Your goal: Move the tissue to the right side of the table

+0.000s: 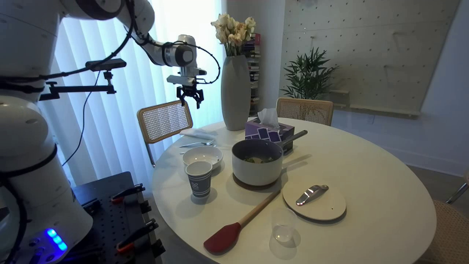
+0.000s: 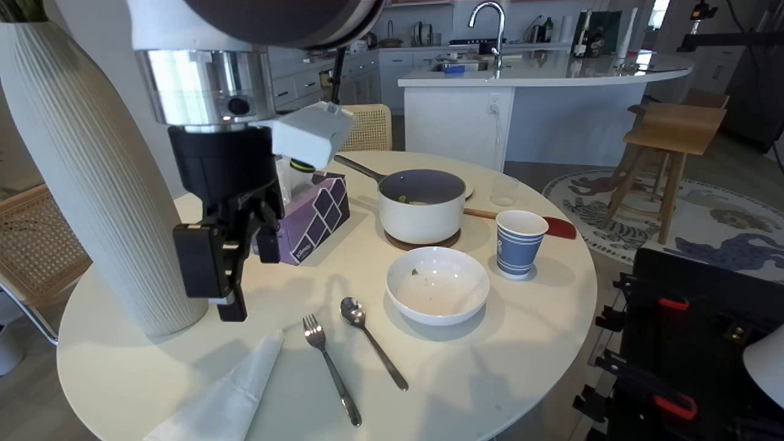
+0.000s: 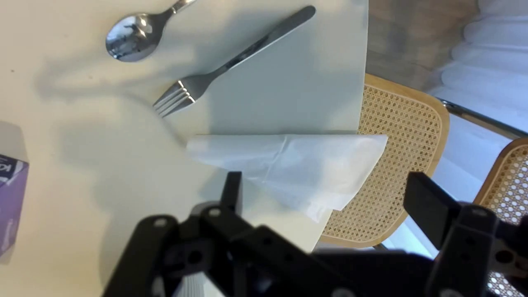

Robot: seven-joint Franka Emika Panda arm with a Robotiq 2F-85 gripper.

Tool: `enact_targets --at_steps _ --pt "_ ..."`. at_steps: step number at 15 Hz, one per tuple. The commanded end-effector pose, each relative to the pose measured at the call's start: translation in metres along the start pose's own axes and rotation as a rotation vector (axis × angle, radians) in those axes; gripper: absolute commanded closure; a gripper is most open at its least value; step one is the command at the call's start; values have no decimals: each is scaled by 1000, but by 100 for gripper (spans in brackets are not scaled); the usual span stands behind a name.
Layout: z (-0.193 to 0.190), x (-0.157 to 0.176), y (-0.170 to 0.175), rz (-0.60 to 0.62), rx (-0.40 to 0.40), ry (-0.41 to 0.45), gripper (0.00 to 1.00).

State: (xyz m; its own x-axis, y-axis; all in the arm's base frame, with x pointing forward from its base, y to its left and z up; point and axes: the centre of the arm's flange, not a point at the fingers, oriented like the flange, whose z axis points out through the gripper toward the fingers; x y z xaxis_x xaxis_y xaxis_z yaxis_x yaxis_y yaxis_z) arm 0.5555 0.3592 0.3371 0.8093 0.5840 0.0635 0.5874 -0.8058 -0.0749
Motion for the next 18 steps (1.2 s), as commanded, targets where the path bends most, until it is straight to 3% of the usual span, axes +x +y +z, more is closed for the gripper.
enact_targets --at_steps 1,18 --pt "20 35 -13 -70 -28 5 0" --pt "137 68 -25 -151 -123 -1 0"
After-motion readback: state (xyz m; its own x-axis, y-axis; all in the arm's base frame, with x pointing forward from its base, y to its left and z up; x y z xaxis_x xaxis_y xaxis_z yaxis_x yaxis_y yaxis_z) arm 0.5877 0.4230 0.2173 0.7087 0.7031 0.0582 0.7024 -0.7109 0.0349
